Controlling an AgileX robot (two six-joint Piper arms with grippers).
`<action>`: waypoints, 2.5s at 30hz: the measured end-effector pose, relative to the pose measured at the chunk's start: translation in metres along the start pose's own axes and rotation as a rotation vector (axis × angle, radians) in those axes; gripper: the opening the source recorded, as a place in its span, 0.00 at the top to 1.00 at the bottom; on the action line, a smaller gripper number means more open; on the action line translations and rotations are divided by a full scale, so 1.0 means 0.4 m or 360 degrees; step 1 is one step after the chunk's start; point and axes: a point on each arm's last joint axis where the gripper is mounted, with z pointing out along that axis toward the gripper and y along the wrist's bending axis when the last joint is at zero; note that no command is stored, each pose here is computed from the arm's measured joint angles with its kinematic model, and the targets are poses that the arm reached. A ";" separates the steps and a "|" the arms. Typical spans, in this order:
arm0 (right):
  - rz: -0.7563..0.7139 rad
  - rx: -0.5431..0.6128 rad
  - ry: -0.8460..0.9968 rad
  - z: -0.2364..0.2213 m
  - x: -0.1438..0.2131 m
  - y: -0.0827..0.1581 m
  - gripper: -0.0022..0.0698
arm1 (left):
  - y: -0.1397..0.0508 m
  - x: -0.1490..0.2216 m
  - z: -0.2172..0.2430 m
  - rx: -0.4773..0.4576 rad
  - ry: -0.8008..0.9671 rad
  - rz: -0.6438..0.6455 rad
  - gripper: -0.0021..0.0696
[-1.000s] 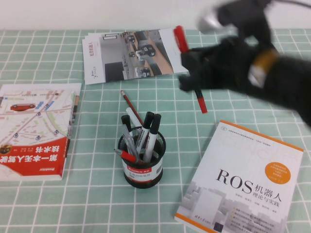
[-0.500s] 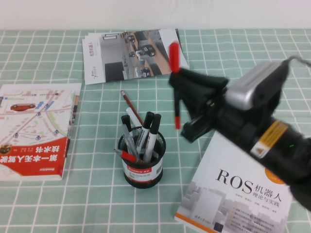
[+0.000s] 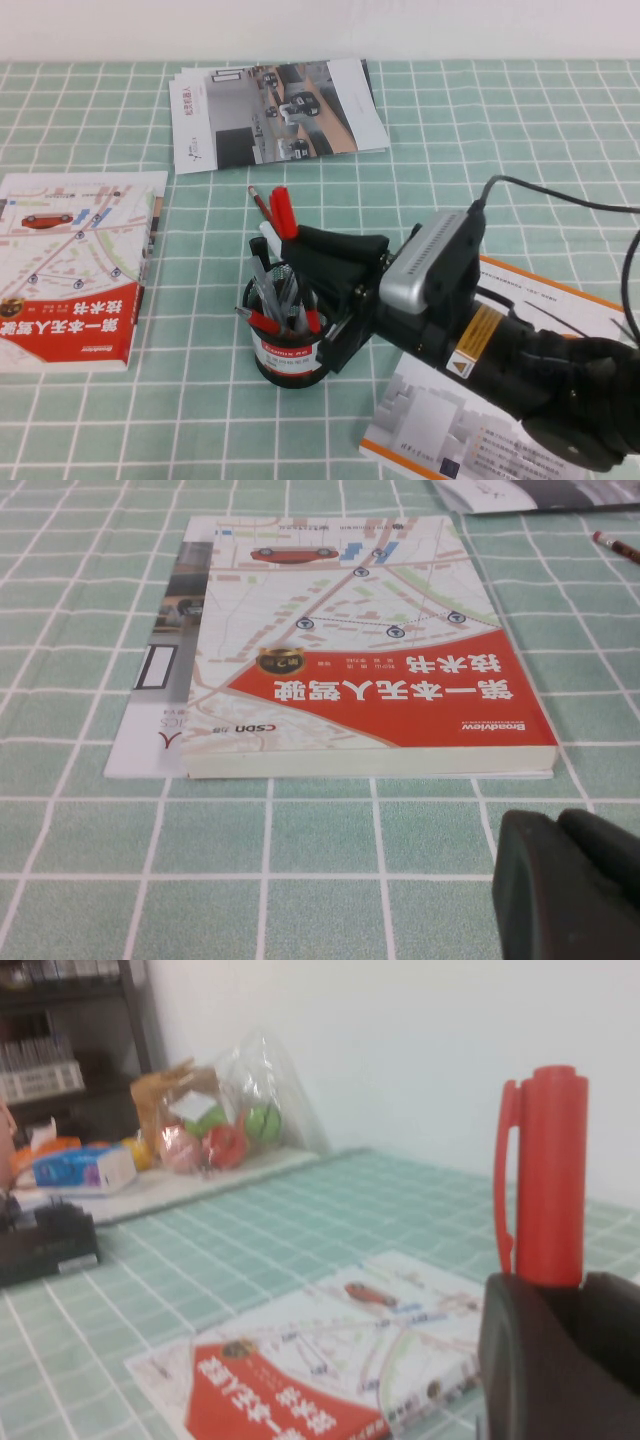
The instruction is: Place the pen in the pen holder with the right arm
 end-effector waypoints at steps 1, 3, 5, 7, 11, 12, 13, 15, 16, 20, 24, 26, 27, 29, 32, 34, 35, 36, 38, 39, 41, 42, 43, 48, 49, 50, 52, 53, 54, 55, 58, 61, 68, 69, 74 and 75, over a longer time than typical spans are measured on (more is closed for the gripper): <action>-0.0004 -0.0002 0.0007 0.003 0.005 -0.001 0.88 | 0.000 0.000 0.000 0.0000 0.0000 0.0000 0.98; -0.0008 0.0000 0.0019 0.010 0.014 -0.005 0.88 | 0.000 0.000 0.000 0.0000 0.0000 0.0000 0.98; -0.0021 -0.0001 0.0018 0.020 0.020 -0.008 0.88 | 0.000 0.000 0.000 0.0000 0.0000 0.0000 0.98; -0.0029 -0.0004 0.0021 0.028 0.025 -0.011 0.88 | 0.000 0.000 0.000 0.0000 0.0000 0.0000 0.98; -0.0029 -0.0009 0.0030 0.039 0.036 -0.015 0.88 | 0.000 0.000 0.000 0.0000 0.0000 0.0000 0.98; -0.0031 -0.0009 0.0032 0.041 0.038 -0.016 0.88 | 0.000 0.000 0.000 0.0000 0.0000 0.0000 0.98; -0.0032 -0.0012 0.0035 0.043 0.041 -0.016 0.88 | 0.000 0.000 0.000 0.0000 0.0000 0.0000 0.98; -0.0037 -0.0013 0.0047 0.043 0.047 -0.016 0.87 | 0.000 0.000 0.000 0.0000 0.0000 0.0000 0.98; -0.0036 -0.0013 0.0048 0.044 0.048 -0.017 0.86 | 0.000 0.000 0.000 0.0000 0.0000 0.0000 0.98; -0.0037 -0.0011 0.0058 0.044 0.051 -0.017 0.72 | 0.000 0.000 0.000 0.0000 0.0000 0.0000 0.98; -0.0037 -0.0009 0.0066 0.044 0.052 -0.018 0.54 | 0.000 0.000 0.000 0.0000 0.0000 0.0000 0.98; -0.0039 -0.0001 0.0091 0.044 0.053 -0.019 0.51 | 0.000 0.000 0.000 0.0000 0.0000 0.0000 0.98; -0.0043 -0.0001 0.0100 0.043 0.050 -0.018 0.51 | 0.000 0.000 0.000 0.0000 0.0000 0.0000 0.98; -0.0063 0.0003 0.0132 0.041 0.036 -0.016 0.51 | 0.000 0.000 0.000 0.0000 0.0000 0.0000 0.98; -0.0085 -0.0021 0.0156 0.034 -0.001 -0.005 0.54 | 0.000 0.000 0.000 0.0000 0.0000 0.0000 0.98; -0.0095 -0.0032 0.0188 0.025 -0.031 0.003 0.58 | 0.000 0.000 0.000 0.0000 0.0000 0.0000 0.98; -0.0096 -0.0031 0.0212 0.019 -0.048 0.007 0.61 | 0.000 0.000 0.000 0.0000 0.0000 0.0000 0.98; -0.0098 -0.0028 0.0240 0.013 -0.062 0.010 0.64 | 0.000 0.000 0.000 0.0000 0.0000 0.0000 0.98; -0.0128 0.0002 0.0330 -0.006 -0.097 0.017 0.75 | 0.000 0.000 0.000 0.0000 0.0000 0.0000 0.98; -0.0155 0.0019 0.0357 -0.018 -0.118 0.020 0.80 | 0.000 0.000 0.000 0.0000 0.0000 0.0000 0.98; -0.0204 0.0086 0.0456 -0.047 -0.155 0.023 0.91 | 0.000 0.000 0.000 0.0000 0.0000 0.0000 0.98; -0.0219 0.0132 0.0513 -0.061 -0.167 0.022 0.93 | 0.000 0.000 0.000 0.0000 0.0000 0.0000 0.98; -0.0236 0.0181 0.0553 -0.078 -0.185 0.022 0.96 | 0.000 0.000 0.000 0.0000 0.0000 0.0000 0.98; -0.0292 0.0392 0.0651 -0.176 -0.261 0.028 0.99 | 0.000 0.000 0.000 0.0000 0.0000 0.0000 0.98; -0.0299 0.0421 0.0655 -0.201 -0.269 0.032 0.99 | 0.000 0.000 0.000 0.0000 0.0000 0.0000 0.98; -0.0307 0.0441 0.0652 -0.226 -0.274 0.037 0.99 | 0.000 0.000 0.000 0.0000 0.0000 0.0000 0.98; -0.0306 0.0467 0.0645 -0.276 -0.272 0.048 0.99 | 0.000 0.000 0.000 0.0000 0.0000 0.0000 0.98; -0.0301 0.0477 0.0634 -0.303 -0.269 0.055 0.99 | 0.000 0.000 0.000 0.0000 0.0000 0.0000 0.98; -0.0300 0.0480 0.0621 -0.323 -0.266 0.060 0.99 | 0.000 0.000 0.000 0.0000 0.0000 0.0000 0.98; -0.0296 0.0486 0.0608 -0.348 -0.260 0.066 0.99 | 0.000 0.000 0.000 0.0000 0.0000 0.0000 0.98; -0.0297 0.0493 0.0569 -0.406 -0.243 0.081 1.00 | 0.000 0.000 0.000 0.0000 0.0000 0.0000 0.98; -0.0296 0.0501 0.0580 -0.445 -0.213 0.088 1.00 | 0.000 0.000 0.000 0.0000 0.0000 0.0000 0.98; -0.0280 0.0585 0.0725 -0.484 -0.167 0.081 1.00 | 0.000 0.000 0.000 0.0000 0.0000 0.0000 0.98; -0.0279 0.0594 0.0736 -0.487 -0.165 0.080 1.00 | 0.000 0.000 0.000 0.0000 0.0000 0.0000 0.98; -0.0205 0.0803 0.0756 -0.524 -0.153 0.054 1.00 | 0.000 0.000 0.000 0.0000 0.0000 0.0000 0.98; -0.0188 0.0874 0.0729 -0.541 -0.146 0.046 1.00 | 0.000 0.000 0.000 0.0000 0.0000 0.0000 0.98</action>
